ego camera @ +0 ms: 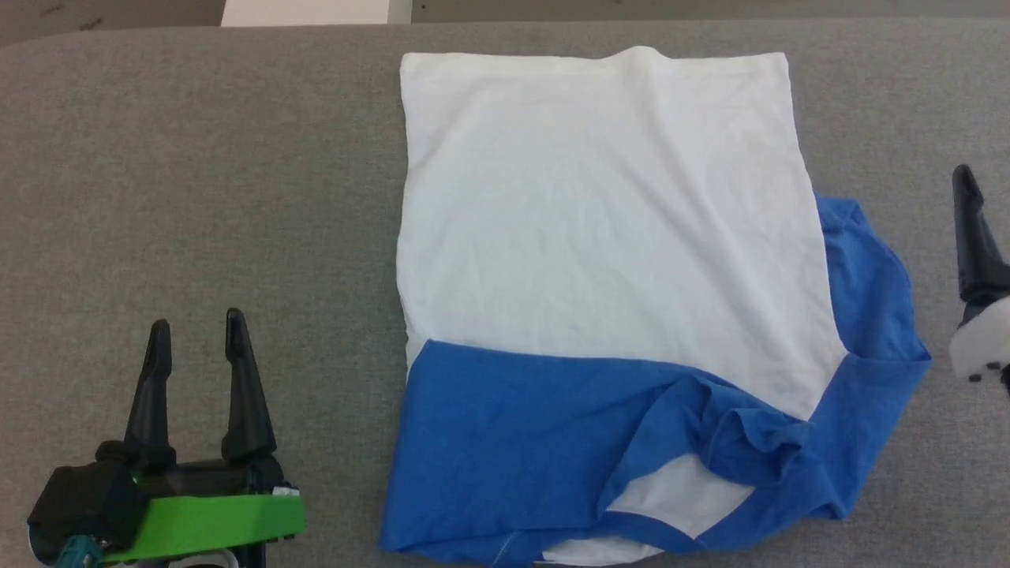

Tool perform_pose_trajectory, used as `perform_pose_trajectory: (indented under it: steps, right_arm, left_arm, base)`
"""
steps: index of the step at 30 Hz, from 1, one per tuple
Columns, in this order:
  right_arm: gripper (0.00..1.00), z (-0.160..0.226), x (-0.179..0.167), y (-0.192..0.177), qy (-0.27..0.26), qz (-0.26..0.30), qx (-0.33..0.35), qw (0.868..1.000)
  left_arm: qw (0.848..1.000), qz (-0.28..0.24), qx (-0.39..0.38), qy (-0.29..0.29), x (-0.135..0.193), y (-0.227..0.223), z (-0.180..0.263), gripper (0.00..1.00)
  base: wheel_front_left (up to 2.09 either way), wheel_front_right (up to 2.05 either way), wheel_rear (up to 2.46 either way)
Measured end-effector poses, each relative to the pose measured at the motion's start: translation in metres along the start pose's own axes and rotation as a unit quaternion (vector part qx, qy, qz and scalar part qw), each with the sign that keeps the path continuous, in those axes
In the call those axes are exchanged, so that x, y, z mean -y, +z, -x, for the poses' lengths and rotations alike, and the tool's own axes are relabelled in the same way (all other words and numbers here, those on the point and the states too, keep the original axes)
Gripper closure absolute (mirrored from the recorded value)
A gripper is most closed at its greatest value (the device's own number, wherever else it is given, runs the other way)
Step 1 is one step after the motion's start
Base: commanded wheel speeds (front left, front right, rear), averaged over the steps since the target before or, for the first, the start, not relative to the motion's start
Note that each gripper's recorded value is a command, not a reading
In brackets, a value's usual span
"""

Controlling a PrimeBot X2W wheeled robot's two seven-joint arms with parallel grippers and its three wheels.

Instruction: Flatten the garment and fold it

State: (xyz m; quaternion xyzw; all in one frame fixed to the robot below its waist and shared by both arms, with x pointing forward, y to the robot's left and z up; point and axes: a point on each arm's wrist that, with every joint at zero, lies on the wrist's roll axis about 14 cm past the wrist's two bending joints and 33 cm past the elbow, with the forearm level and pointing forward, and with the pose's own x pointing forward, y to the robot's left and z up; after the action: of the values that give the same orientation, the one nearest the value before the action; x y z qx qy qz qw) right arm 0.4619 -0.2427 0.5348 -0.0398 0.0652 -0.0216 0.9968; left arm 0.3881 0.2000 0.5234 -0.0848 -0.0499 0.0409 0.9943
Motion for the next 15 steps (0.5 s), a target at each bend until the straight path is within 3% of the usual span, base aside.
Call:
perform_pose_trajectory:
  steps: [4, 8, 15]
  right_arm:
    - [0.00, -0.024, 0.007, -0.032, 0.006, 0.019, -0.094, 0.995]
    - [0.00, -0.028, 0.009, -0.083, 0.019, 0.022, -0.216, 0.976]
    - [0.00, -0.036, 0.000, -0.128, 0.037, 0.024, -0.294, 0.955]
  left_arm:
    - [1.000, -0.002, -0.008, -0.011, 0.004, -0.011, -0.012, 0.00]
    - [1.000, 0.003, -0.019, -0.011, 0.005, -0.025, -0.021, 0.00]
    - [0.999, 0.001, -0.041, -0.006, -0.002, -0.043, -0.023, 0.00]
  base:
    - [0.00, 0.00, 0.00]
    - [0.00, 0.00, 0.00]
    - [0.00, 0.00, 0.00]
